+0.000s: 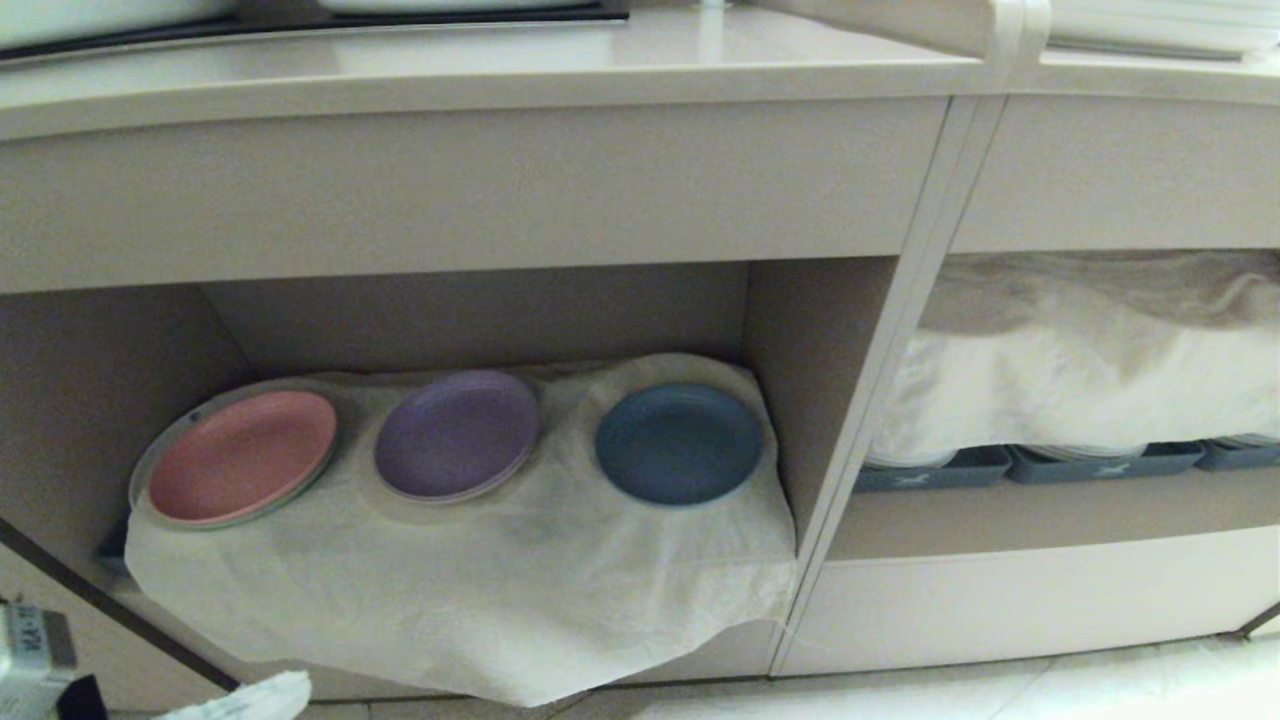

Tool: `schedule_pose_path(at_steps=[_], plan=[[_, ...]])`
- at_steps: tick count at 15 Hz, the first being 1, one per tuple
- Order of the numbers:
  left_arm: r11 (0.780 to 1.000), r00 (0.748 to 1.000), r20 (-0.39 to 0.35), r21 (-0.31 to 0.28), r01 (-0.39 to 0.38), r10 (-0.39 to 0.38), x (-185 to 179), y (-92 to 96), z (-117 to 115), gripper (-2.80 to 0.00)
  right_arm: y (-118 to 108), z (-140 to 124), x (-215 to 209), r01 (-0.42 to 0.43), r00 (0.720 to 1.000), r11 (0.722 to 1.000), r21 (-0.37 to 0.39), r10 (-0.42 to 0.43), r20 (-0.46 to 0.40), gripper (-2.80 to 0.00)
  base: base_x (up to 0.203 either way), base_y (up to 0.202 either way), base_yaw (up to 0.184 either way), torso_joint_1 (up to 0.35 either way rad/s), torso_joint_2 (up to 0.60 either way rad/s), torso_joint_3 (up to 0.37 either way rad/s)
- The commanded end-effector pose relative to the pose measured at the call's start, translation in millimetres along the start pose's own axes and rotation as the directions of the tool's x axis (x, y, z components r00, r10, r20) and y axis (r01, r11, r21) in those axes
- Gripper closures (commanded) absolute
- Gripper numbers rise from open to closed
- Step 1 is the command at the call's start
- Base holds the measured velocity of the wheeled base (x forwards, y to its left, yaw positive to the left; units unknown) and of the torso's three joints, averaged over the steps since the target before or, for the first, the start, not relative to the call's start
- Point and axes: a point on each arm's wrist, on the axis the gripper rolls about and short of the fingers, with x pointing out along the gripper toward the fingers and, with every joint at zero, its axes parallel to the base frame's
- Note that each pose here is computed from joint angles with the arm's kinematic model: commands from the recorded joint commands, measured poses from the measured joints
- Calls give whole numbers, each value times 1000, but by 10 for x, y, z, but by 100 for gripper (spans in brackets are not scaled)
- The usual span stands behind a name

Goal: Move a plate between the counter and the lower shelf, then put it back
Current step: Pick up the plate in the cupboard

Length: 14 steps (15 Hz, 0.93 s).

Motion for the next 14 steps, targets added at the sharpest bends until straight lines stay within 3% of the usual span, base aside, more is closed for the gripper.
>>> schedule_pose_path(at_steps=[1, 7, 10, 14], plan=[[999, 996, -80, -27, 38, -40, 165, 76, -2, 0, 0, 0, 0, 0, 1000, 1000, 1, 0, 0, 0, 0, 0, 0, 0, 0, 0], [998, 979, -196, 27, 60, -53, 427, 61, -2, 0, 0, 0, 0, 0, 1000, 1000, 2, 0, 0, 0, 0, 0, 0, 0, 0, 0], [998, 977, -208, 44, 53, -43, 708, 94, 32, 0, 0, 0, 0, 0, 1000, 1000, 1, 0, 0, 0, 0, 0, 0, 0, 0, 0], [1000, 978, -211, 26, 6, -1, 1107, -119, 143, 0, 0, 0, 0, 0, 1000, 1000, 1, 0, 0, 0, 0, 0, 0, 0, 0, 0]])
